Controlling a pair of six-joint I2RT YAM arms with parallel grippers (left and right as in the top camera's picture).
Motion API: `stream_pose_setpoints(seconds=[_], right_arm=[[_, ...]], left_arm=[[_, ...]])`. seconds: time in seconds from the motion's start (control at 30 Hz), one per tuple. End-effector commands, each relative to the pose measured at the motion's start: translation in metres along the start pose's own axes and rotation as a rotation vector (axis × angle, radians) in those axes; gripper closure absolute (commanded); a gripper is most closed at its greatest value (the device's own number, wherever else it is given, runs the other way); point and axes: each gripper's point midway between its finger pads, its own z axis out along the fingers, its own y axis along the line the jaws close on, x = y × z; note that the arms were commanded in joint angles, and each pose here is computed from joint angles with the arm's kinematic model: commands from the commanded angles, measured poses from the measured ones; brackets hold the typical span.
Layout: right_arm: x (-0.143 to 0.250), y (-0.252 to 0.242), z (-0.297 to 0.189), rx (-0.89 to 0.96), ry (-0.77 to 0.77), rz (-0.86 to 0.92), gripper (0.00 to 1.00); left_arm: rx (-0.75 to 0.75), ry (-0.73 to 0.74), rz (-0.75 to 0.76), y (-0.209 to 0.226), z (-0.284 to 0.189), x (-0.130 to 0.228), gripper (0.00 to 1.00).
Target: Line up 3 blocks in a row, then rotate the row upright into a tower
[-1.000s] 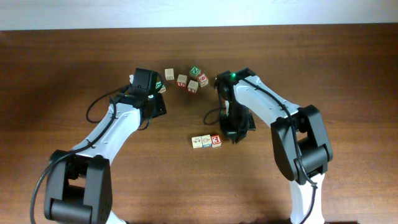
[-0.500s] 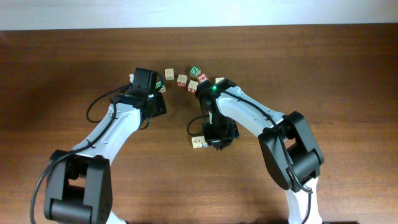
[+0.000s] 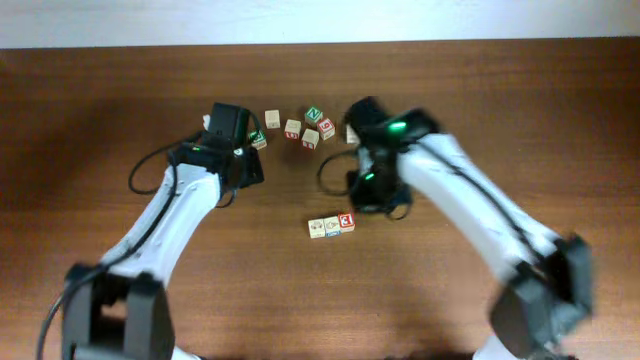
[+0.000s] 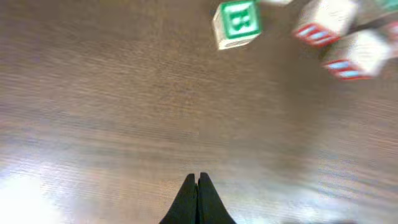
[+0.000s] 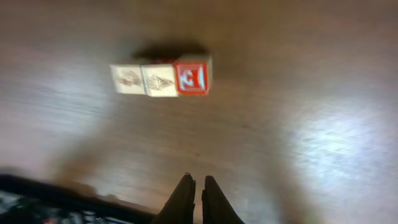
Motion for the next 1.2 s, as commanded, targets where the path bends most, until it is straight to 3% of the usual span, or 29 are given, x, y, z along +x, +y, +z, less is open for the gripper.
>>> stream_pose_setpoints(seconds=[0.0, 0.07, 0.23, 0.37, 0.5, 1.17], right_arm=[[-0.008, -0.017, -0.067, -0.135, -0.173, -0.059, 0.87], [-0.008, -0.015, -0.066, -0.227, -0.162, -0.127, 0.87], [-0.018, -0.023, 0.012, -0.291, -0.135, -0.116, 0.9], [-0.021, -0.033, 0.075, -0.312, -0.085, -0.038, 0.93], [-0.023, -0.038, 0.102, -0.307, -0.036, -0.019, 0.93], [-0.007, -0.025, 0.125, -0.32, 0.049, -0.042, 0.93]], left_arm=[[0.133, -0.066, 0.01, -0.015, -0.067, -0.01, 0.98], [0.18, 0.039, 0.015, -0.02, -0.063, 0.016, 0.97], [0.307, 0.165, -0.025, -0.034, -0.018, 0.065, 0.96], [0.303, 0.227, -0.032, -0.044, 0.022, 0.096, 0.98], [0.288, 0.296, -0.02, -0.06, 0.048, 0.119, 1.0], [0.367, 0.361, 0.066, -0.096, 0.04, 0.149, 1.0]])
